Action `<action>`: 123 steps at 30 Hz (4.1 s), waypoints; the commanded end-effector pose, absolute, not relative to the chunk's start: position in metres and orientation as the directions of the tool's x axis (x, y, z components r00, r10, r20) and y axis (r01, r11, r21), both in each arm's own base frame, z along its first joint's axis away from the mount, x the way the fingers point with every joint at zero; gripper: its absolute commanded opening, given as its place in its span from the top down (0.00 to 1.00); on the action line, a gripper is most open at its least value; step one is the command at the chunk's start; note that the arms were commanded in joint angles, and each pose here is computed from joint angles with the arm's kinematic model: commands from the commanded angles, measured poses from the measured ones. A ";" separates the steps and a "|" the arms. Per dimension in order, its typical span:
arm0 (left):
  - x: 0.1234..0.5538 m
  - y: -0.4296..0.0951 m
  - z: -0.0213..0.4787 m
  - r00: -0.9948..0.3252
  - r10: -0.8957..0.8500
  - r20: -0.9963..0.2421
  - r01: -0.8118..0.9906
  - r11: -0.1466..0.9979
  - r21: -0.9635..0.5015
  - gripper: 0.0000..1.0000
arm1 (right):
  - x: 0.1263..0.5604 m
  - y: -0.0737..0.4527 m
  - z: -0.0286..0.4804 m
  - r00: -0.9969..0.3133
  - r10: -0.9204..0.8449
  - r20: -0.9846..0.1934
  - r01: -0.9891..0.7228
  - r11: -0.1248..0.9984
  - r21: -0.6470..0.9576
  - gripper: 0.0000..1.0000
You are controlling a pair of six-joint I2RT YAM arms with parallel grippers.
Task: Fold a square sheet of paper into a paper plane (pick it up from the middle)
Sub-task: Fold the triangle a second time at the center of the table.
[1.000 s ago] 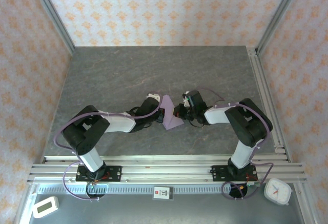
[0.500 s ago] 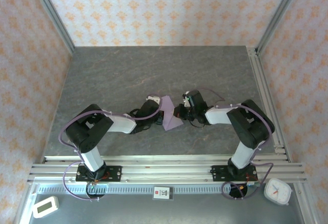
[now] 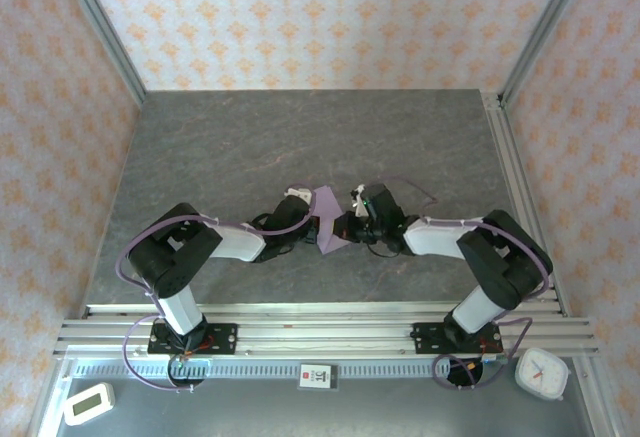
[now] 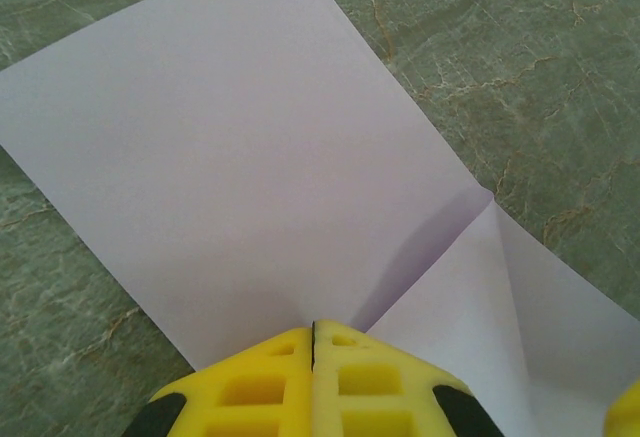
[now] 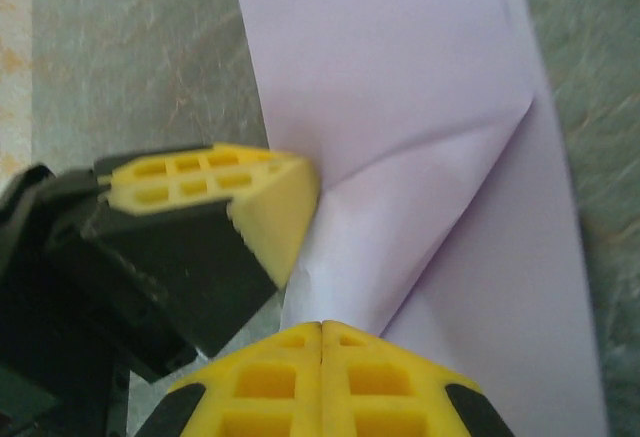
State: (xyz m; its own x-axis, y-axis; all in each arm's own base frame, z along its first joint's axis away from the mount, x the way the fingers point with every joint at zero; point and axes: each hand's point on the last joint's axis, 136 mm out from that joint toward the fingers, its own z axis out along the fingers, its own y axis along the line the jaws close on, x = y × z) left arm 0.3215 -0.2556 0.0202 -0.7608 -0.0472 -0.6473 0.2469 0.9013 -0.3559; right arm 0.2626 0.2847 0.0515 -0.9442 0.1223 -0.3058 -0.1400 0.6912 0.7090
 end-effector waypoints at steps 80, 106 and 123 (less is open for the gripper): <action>0.255 -0.282 0.040 -0.745 0.024 -0.666 0.380 0.836 -0.395 1.00 | 0.236 0.276 -0.003 -0.971 0.134 -0.200 -0.046 0.712 0.700 1.00; 0.252 -0.268 0.055 -0.719 0.034 -0.694 0.367 0.867 -0.337 1.00 | 0.237 0.278 -0.002 -0.971 0.139 -0.195 -0.041 0.707 0.706 1.00; 0.262 -0.283 0.026 -0.728 0.125 -0.674 0.391 0.883 -0.259 1.00 | 0.236 0.279 0.003 -0.970 0.153 -0.187 -0.031 0.689 0.724 1.00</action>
State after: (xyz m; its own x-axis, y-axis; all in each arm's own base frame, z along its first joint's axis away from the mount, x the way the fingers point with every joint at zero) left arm 0.2550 -0.2799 0.0233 -0.7472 0.1127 -0.6550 0.3855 0.8763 -0.2890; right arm 0.2550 0.2885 0.0227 -0.9518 0.1680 -0.2565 -0.0858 0.6572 0.7488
